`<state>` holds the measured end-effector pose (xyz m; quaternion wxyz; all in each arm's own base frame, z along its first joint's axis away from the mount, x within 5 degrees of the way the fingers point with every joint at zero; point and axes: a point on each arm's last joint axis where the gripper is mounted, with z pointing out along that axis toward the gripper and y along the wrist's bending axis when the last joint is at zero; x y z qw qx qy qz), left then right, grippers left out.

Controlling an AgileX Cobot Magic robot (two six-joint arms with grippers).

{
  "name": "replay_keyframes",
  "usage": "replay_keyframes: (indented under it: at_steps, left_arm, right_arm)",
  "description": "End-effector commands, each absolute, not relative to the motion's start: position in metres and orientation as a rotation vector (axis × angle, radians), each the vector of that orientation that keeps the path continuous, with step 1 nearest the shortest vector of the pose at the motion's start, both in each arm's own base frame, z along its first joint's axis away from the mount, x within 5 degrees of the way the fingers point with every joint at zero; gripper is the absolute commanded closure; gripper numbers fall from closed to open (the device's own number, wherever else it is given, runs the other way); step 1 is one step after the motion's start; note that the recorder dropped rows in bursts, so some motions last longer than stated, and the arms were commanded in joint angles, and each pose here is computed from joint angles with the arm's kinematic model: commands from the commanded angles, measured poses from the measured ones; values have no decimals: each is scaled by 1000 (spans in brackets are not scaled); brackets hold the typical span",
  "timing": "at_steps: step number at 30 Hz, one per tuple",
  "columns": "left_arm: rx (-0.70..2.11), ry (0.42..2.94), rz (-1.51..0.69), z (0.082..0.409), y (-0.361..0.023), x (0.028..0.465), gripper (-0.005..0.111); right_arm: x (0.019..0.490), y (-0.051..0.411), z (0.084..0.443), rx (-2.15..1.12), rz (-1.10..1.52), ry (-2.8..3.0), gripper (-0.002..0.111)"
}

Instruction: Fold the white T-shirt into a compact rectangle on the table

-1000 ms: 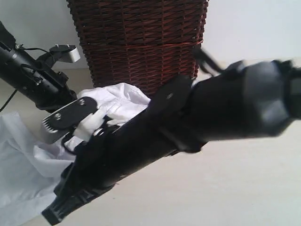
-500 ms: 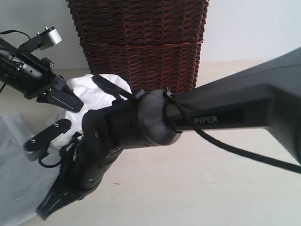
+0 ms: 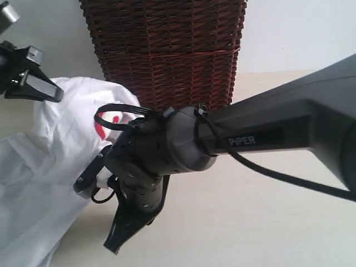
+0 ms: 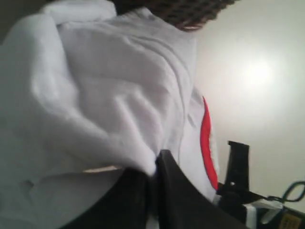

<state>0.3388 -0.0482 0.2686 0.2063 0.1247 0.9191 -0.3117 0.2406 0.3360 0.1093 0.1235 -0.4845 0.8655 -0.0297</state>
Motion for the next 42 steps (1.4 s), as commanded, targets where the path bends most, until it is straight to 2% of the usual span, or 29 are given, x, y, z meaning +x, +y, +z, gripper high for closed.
replay_keyframes:
  at_steps: [1,2,3,4,6,8,10,11,13,15,18,21,23,26,31,32,37,39,40,42]
  left_arm:
    - [156,2574,-813,261,-29,347,97]
    - [142,2566,-770,257,-27,351,78]
    - [136,2554,-743,258,-26,353,64]
    - [119,2521,-707,262,-24,354,41]
    - [120,2489,-680,270,-23,352,25]
    - [132,2510,-692,275,-24,346,28]
    - [131,2628,-751,264,-31,334,42]
    - [174,2700,-747,253,-35,325,53]
    - [210,2872,-667,226,-41,306,84]
    - [297,2967,-591,210,-47,292,106]
    - [426,3088,-553,194,-59,272,107]
    - [606,3186,-530,180,-81,247,107]
    - [653,3288,-437,164,-90,227,107]
    - [573,3454,12,135,-74,215,107]
    - [658,3657,79,129,-72,194,107]
    - [695,3660,77,129,-73,193,107]
    - [623,3320,17,145,-85,227,107]
    - [597,3259,42,150,-80,236,97]
    - [579,3264,31,149,-78,237,88]
    - [577,3250,16,146,-78,240,62]
  right_arm:
    - [221,333,135,-1414,179,2492,108]
    - [214,335,152,-1426,326,2429,108]
    - [209,337,162,-1428,411,2408,105]
    - [205,337,171,-1475,464,2372,101]
    - [203,335,179,-1486,472,2363,95]
    - [205,331,187,-1486,415,2336,95]
    - [211,323,203,-1425,333,2312,95]
    - [216,316,214,-1385,289,2299,95]
    - [227,294,244,-1268,241,2284,95]
    - [232,278,262,-1208,238,2273,98]
    - [234,251,284,-1118,242,2232,107]
    - [230,219,303,-1010,256,2174,108]
    - [226,209,314,-968,277,2124,108]
    - [221,205,324,-953,289,2091,108]
    - [221,205,324,-954,287,2088,108]
    - [221,205,324,-956,285,2087,108]
    - [221,205,324,-952,289,2089,108]
    - [221,205,324,-952,289,2089,108]
    - [221,205,324,-952,289,2089,108]
    - [221,205,324,-952,289,2089,108]
